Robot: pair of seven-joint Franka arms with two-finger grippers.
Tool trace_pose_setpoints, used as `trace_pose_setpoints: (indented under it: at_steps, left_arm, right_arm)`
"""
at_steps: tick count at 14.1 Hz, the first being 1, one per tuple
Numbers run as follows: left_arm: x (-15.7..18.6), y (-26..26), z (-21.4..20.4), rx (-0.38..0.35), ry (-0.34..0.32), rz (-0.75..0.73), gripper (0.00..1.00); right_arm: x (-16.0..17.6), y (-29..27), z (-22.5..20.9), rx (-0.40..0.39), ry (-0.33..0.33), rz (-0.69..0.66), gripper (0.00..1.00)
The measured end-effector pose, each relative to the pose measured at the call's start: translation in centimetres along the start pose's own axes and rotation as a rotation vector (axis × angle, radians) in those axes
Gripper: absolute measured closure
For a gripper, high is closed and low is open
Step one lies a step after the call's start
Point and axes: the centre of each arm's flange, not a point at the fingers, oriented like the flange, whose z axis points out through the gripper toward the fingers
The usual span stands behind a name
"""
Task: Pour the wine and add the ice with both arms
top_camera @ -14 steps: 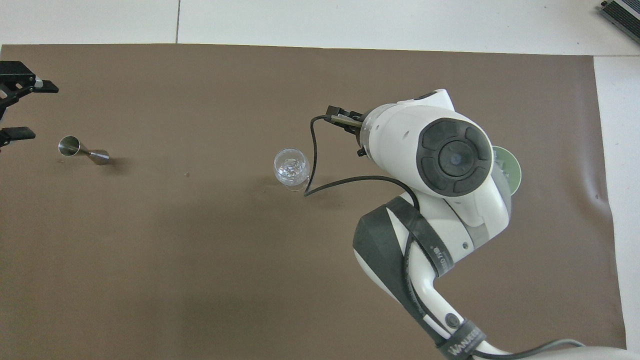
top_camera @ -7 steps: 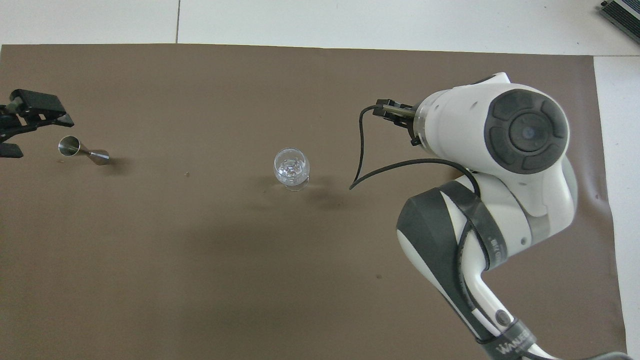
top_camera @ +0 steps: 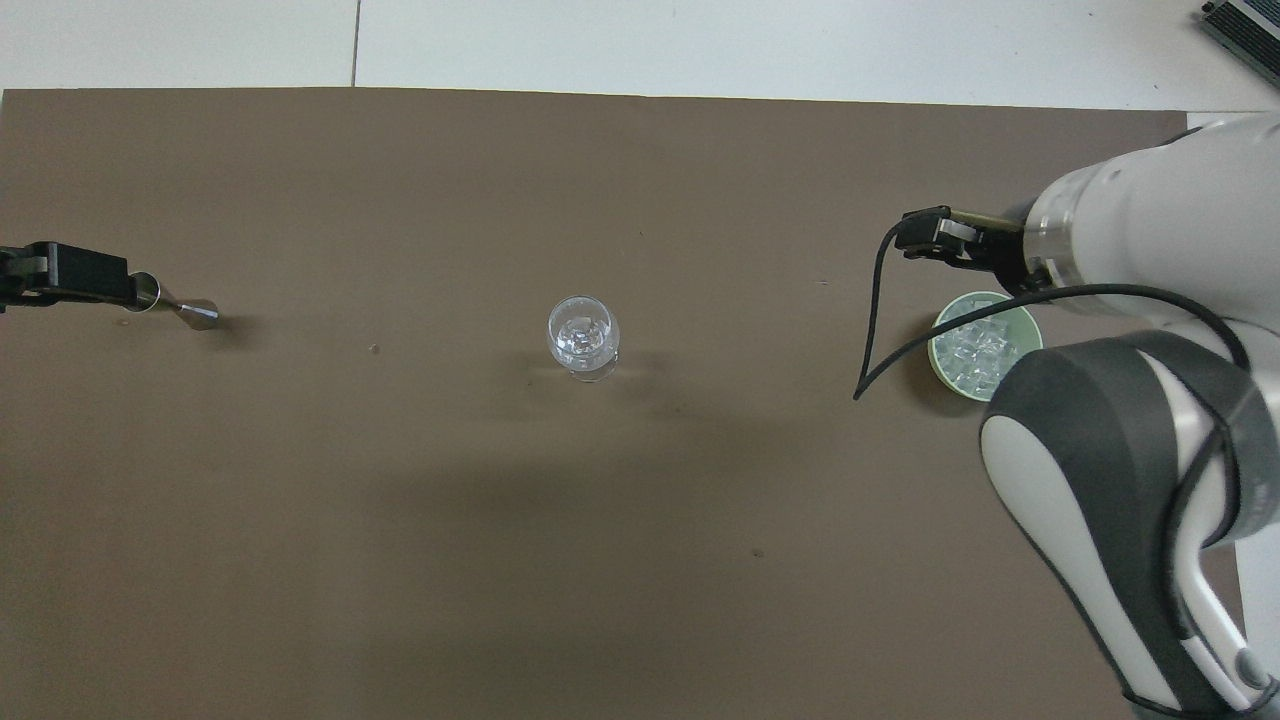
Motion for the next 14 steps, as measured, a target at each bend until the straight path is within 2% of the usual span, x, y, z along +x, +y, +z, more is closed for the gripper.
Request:
trace_pose_setpoints:
  at_steps: [7, 14]
  left_arm:
    - [-0.2, 0.3, 0.1, 0.002, -0.012, 0.019, 0.00]
    - [-1.6, 0.8, 0.2, 0.005, -0.096, 0.102, 0.00]
  right_arm:
    - [1.5, 6.5, -1.1, -0.031, -0.065, -0.047, 0.00]
    - [1.3, 10.8, -3.5, -0.049, -0.127, -0.090, 0.00]
